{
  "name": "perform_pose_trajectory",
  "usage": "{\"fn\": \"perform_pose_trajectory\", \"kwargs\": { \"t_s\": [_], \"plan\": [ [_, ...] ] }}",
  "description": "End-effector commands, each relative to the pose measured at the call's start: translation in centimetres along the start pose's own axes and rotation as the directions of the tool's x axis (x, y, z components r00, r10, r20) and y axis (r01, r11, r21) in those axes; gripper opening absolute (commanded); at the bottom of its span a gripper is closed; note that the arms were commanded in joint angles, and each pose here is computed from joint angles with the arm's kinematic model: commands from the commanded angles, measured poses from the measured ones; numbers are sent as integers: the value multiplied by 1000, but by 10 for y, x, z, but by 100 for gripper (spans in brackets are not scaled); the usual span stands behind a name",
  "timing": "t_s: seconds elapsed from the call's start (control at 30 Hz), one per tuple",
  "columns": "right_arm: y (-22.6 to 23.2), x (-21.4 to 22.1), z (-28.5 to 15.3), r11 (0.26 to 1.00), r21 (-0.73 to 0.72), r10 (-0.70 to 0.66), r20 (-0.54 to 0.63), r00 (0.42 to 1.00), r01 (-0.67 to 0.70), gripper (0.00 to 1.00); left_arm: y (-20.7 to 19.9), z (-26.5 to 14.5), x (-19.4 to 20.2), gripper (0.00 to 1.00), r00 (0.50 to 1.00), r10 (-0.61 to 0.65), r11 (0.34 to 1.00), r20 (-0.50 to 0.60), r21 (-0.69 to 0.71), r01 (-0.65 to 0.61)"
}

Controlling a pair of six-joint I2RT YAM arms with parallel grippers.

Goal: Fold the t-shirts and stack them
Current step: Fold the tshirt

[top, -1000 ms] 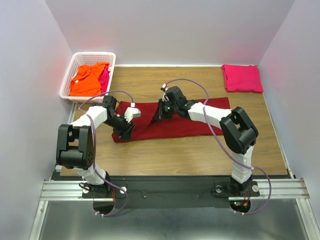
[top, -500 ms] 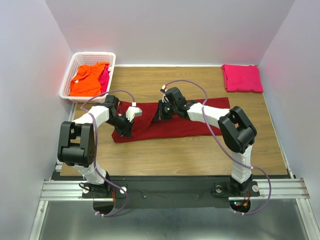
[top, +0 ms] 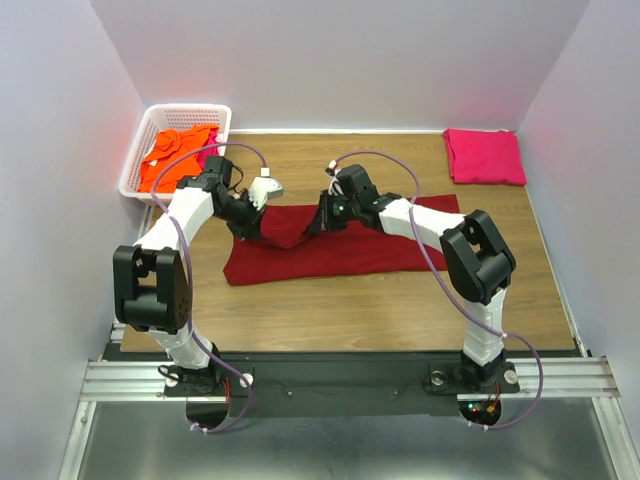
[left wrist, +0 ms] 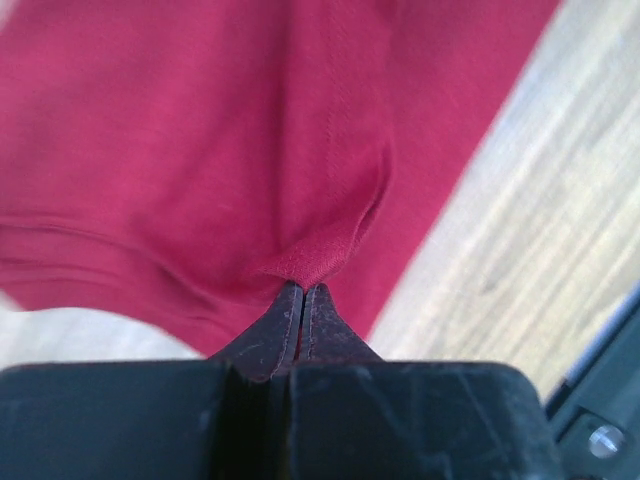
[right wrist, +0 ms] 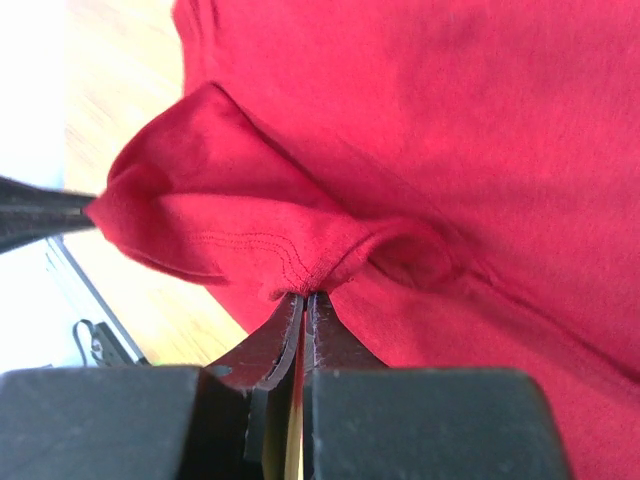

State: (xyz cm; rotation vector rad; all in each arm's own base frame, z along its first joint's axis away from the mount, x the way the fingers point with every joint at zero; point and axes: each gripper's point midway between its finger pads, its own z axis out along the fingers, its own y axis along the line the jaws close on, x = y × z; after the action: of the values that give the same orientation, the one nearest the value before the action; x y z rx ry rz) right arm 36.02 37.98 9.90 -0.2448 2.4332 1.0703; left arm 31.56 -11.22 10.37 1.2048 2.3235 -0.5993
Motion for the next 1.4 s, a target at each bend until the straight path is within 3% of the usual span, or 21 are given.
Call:
{"fn": "perform_pose_trajectory", "kwargs": {
  "t_s": [0.0, 0.37, 0.8, 1.07, 1.37],
  "plan": [
    [14, -25, 1, 997, -69, -26, 37, 999, 29, 1, 25, -6, -13, 0, 1000, -14, 998, 2, -66, 14],
    [-5, -47, 7, 998, -66, 5, 55, 998, -1, 1, 96, 10, -56, 0, 999, -23, 982, 45, -187, 31],
    [-39, -43, 13, 993, -19, 115, 37, 993, -114, 1, 137, 37, -65, 0, 994, -94, 970, 47, -219, 102],
    [-53, -42, 20, 990, -10, 138, 23, 990, -138, 10, 142, 33, -71, 0, 993, -102, 967, 51, -229, 112],
    [-44, -47, 14, 988, -57, 142, 11, 990, -141, 7, 106, 18, -56, 0, 990, -136, 975, 27, -173, 139]
  ]
}}
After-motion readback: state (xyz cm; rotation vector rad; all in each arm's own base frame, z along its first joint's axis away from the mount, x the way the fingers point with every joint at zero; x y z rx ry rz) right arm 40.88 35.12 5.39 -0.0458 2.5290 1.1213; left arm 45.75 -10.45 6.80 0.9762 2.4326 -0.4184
